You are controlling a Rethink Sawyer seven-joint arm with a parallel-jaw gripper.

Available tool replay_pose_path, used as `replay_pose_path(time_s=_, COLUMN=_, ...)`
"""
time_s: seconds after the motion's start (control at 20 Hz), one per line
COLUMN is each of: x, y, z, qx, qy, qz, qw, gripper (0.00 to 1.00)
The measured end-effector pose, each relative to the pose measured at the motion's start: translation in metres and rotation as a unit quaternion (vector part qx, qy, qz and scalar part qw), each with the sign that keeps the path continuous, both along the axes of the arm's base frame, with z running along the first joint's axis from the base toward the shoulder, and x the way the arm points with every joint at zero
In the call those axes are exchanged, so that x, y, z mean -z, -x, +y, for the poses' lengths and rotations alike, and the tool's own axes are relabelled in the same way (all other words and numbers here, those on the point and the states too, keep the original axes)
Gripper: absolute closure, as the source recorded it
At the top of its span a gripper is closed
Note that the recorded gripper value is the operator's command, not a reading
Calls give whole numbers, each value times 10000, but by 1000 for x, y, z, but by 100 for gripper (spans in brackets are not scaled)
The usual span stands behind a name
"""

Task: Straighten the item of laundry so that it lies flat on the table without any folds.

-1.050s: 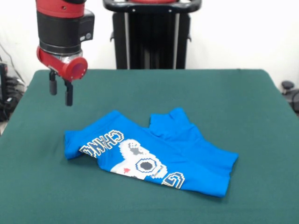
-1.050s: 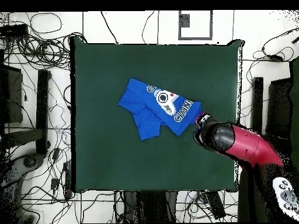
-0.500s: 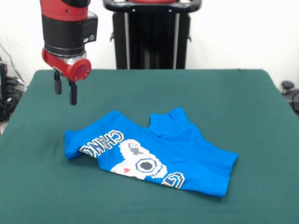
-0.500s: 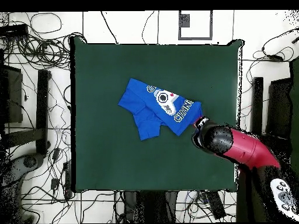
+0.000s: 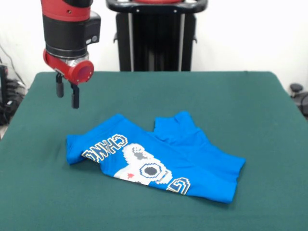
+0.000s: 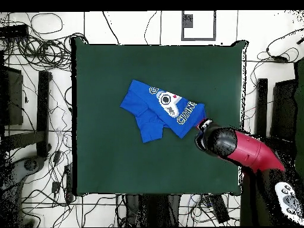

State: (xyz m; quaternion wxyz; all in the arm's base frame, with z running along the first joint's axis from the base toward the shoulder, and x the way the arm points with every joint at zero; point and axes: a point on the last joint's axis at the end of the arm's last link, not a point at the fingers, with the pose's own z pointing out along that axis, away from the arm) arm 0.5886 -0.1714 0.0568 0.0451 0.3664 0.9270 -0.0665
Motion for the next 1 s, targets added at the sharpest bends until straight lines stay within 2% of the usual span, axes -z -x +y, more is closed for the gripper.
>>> replay_pose_path(time_s=1.0, x=0, y=-1, z=1, qx=46, qy=-29, qz=-8, qw=10000, gripper=0)
